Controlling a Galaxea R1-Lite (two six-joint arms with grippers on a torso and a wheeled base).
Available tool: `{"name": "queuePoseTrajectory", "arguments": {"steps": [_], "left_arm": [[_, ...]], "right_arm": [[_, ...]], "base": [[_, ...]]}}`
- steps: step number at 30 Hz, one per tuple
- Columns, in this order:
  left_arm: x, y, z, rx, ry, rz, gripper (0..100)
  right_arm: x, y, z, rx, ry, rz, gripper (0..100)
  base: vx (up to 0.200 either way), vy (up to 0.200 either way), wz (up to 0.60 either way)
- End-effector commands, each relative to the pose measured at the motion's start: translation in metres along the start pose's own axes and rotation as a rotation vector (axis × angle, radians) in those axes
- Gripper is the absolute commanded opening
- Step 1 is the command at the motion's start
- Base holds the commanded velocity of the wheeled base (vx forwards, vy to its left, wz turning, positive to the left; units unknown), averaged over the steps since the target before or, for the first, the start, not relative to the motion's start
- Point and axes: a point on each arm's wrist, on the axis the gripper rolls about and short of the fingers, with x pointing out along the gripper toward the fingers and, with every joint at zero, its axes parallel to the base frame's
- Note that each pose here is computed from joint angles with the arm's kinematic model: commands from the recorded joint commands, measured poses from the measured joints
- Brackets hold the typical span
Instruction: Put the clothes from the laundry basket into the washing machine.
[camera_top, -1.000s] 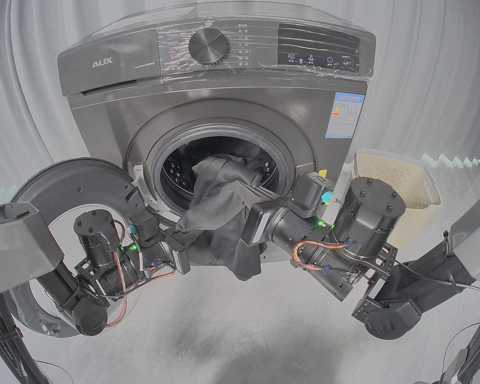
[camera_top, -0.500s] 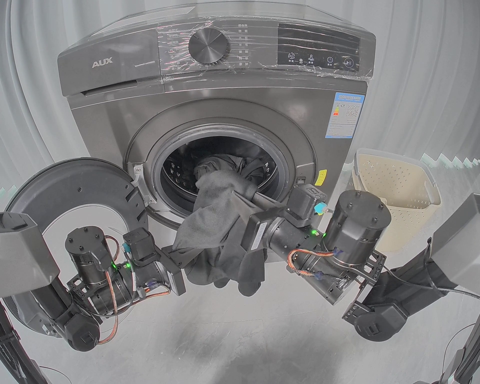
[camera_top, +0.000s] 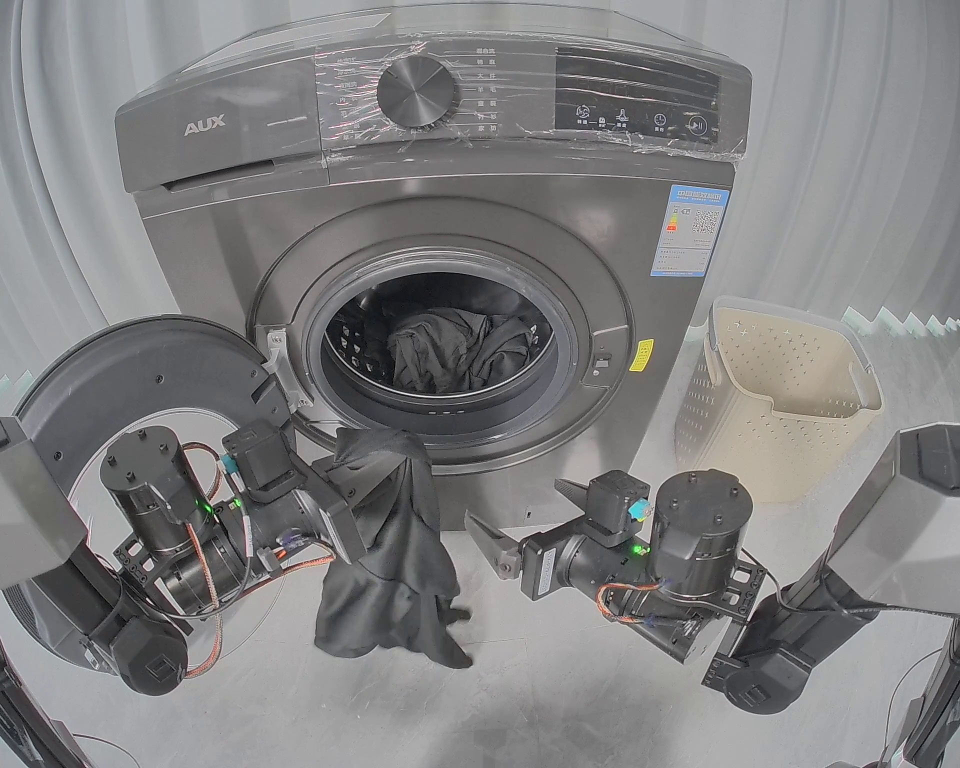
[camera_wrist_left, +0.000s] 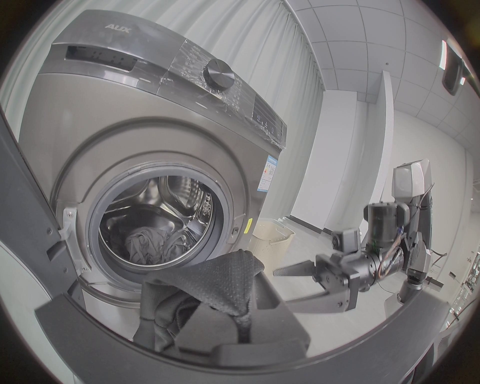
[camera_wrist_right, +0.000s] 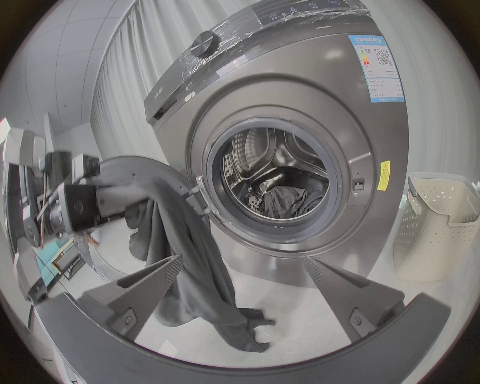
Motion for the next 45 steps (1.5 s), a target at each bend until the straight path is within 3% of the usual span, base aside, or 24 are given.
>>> {"name": "queuePoseTrajectory", "arguments": {"steps": [1, 9, 18, 23, 36, 45], "left_arm": [[0.002, 0.000, 0.005, 0.007, -0.021, 0.003, 0], [0.003, 0.001, 0.006, 0.009, -0.030, 0.030, 0], [0.018, 0.003, 0.009, 0.011, -0.071, 0.125, 0], [0.028, 0.005, 0.009, 0.012, -0.091, 0.166, 0], [0.034, 0.005, 0.013, 0.008, -0.119, 0.180, 0], [0.034, 0.005, 0.013, 0.006, -0.122, 0.191, 0]], "right_arm": [[-0.002, -0.002, -0.009, -0.016, 0.032, -0.006, 100], [0.000, -0.002, -0.011, -0.024, 0.034, -0.003, 100], [0.002, 0.006, -0.011, -0.049, 0.017, 0.030, 100], [0.007, 0.019, -0.013, -0.052, -0.005, 0.079, 100], [0.031, 0.035, -0.029, -0.050, -0.008, 0.152, 100], [0.056, 0.035, -0.044, -0.048, -0.014, 0.141, 100]], "base": [[0.000, 0.000, 0.00], [0.000, 0.000, 0.00], [0.000, 0.000, 0.00], [0.000, 0.000, 0.00], [0.000, 0.000, 0.00], [0.000, 0.000, 0.00]]}}
